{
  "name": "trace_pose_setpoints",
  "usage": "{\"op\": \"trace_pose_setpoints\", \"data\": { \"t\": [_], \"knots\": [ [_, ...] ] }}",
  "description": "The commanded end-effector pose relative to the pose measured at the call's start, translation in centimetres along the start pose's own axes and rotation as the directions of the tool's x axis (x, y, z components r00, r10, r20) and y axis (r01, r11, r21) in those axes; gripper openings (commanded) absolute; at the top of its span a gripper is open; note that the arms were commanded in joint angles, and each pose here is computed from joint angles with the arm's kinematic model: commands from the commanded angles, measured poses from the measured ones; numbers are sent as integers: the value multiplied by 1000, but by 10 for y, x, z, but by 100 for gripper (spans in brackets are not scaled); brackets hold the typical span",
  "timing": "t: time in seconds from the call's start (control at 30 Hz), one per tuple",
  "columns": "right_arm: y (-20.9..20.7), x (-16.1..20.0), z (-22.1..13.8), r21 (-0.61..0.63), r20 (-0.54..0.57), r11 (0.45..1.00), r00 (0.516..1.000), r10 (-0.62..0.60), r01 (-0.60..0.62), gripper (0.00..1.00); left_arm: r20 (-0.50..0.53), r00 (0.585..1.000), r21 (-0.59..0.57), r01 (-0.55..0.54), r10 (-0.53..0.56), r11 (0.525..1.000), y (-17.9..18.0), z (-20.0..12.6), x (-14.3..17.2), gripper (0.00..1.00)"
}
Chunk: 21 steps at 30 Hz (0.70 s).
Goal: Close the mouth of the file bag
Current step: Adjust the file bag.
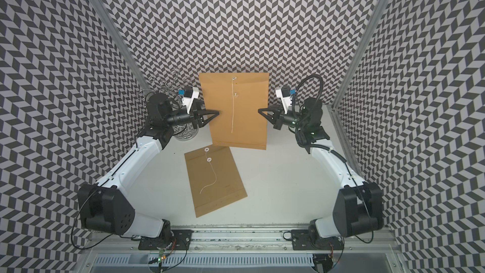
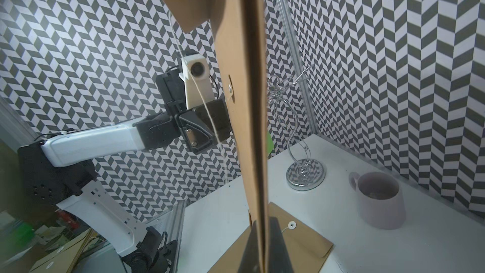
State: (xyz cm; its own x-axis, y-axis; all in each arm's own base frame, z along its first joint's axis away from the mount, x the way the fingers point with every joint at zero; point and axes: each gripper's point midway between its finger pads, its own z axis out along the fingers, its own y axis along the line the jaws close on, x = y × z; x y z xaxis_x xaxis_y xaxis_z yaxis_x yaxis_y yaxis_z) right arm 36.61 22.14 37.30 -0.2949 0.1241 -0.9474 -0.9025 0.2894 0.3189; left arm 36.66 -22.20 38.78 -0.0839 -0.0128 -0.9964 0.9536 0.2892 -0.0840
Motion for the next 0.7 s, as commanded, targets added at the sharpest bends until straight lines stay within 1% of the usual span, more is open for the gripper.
{"op": "trace_pose_setpoints", "data": {
  "t": [0.0,0.03,0.13,0.27,0.3,0.37,0.4,0.43,0.5,0.57,0.67],
  "knots": [
    [11,-18,0,-51,29,996,997,-75,77,0,51,996,91,-75,71,993,-14,-2,-29,50],
    [10,-18,0,-53,33,996,997,-67,69,0,51,997,115,-63,58,991,-14,-1,-27,47],
    [5,-16,4,-70,29,997,999,-39,41,0,36,999,167,-31,25,986,-13,4,-14,33],
    [0,-15,7,-81,20,996,1000,-22,23,0,27,1000,162,-9,5,987,-6,6,-3,17],
    [0,-14,8,-82,19,996,1000,-17,18,2,29,1000,163,-6,1,987,-5,6,-4,12],
    [-3,-14,8,-70,18,997,1000,-8,9,15,34,999,156,-6,1,988,-3,6,-8,5],
    [-5,-15,7,-56,20,998,1000,-3,4,29,37,999,143,-2,-3,990,0,5,-10,3],
    [-7,-17,7,-36,23,999,1000,3,-2,39,43,999,125,5,-11,992,3,3,-13,1],
    [-16,-21,5,41,39,999,999,24,-26,47,64,997,77,36,-41,996,11,-2,-18,0],
    [-33,-23,0,169,67,983,996,57,-68,50,105,991,33,76,-79,997,19,-9,-24,0],
    [-51,-23,-17,375,124,918,989,83,-124,52,156,980,-71,134,-122,988,34,-20,-36,0]
  ]
}}
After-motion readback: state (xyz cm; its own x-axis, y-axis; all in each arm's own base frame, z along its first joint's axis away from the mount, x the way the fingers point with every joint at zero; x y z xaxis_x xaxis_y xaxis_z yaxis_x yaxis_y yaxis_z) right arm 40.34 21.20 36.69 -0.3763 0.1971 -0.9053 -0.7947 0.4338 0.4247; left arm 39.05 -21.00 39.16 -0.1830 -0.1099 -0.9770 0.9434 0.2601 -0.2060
